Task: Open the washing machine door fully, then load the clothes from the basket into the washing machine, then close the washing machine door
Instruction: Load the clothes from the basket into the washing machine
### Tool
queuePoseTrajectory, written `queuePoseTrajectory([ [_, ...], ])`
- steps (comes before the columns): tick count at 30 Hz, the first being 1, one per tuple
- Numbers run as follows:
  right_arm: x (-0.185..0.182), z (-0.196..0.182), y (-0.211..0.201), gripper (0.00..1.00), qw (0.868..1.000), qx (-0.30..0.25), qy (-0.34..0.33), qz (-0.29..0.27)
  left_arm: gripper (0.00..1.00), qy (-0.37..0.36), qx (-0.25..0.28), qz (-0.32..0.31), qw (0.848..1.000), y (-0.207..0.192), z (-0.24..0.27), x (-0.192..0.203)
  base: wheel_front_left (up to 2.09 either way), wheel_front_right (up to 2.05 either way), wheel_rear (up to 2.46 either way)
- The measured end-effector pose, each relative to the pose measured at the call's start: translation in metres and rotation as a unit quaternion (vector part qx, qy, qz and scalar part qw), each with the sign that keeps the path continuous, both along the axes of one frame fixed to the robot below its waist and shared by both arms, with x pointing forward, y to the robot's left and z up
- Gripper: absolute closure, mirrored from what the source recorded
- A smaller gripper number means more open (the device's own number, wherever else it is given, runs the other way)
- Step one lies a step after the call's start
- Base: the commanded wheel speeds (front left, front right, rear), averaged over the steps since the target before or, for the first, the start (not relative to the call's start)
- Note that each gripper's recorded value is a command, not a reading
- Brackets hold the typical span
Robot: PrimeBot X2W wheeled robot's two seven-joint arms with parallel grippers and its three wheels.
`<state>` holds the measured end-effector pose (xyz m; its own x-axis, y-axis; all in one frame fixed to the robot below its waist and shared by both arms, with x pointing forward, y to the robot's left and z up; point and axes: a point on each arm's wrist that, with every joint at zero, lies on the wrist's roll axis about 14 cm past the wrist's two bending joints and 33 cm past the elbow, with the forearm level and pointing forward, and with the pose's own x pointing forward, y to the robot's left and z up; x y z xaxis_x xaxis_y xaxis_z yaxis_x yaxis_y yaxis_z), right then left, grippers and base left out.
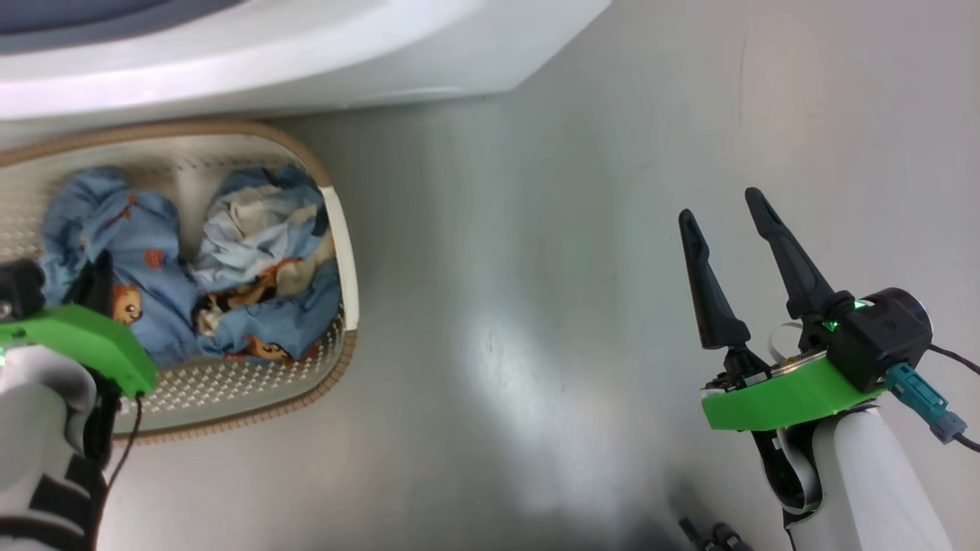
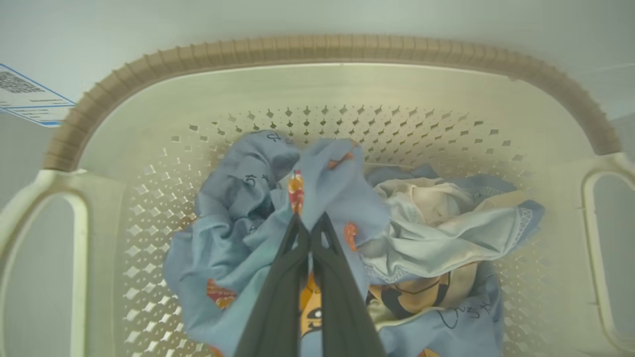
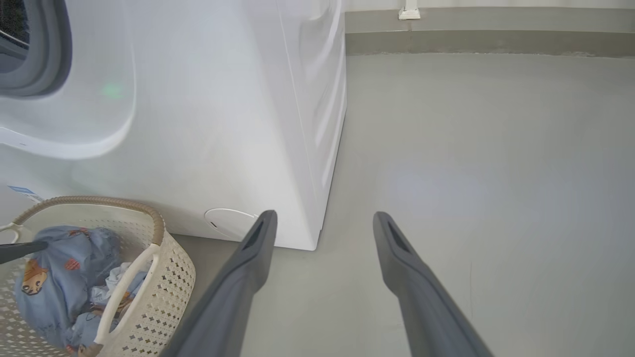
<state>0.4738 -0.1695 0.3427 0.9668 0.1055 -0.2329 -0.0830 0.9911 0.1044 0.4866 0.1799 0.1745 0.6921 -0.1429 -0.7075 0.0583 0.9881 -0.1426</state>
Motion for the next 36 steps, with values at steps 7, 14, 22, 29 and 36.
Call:
queuePoseTrajectory([
  [7, 0.002, 0.03, 0.005, 0.0, 0.999, 0.005, -0.032, 0.005, 1.0, -0.051, -0.002, 0.024, 0.998, 0.009, 0.042, -0.011, 0.0, 0.0, 0.0],
  [14, -0.01, 0.053, 0.01, 0.0, 0.999, 0.01, -0.048, 0.009, 1.0, -0.12, -0.006, 0.037, 0.992, 0.01, 0.094, -0.015, 0.0, 0.0, 0.0],
  [22, -0.024, 0.082, 0.015, 0.0, 0.997, 0.015, -0.072, 0.014, 1.0, -0.197, -0.012, 0.056, 0.979, 0.016, 0.155, -0.023, 0.0, 0.0, 0.0],
  [29, -0.038, 0.105, 0.017, 0.0, 0.995, 0.016, -0.094, 0.015, 1.0, -0.268, -0.01, 0.073, 0.96, 0.021, 0.21, -0.032, 0.0, 0.0, 0.0],
  [36, -0.054, 0.128, 0.017, 0.0, 0.993, 0.017, -0.118, 0.015, 1.0, -0.334, -0.018, 0.087, 0.938, 0.021, 0.26, -0.045, 0.0, 0.0, 0.0],
])
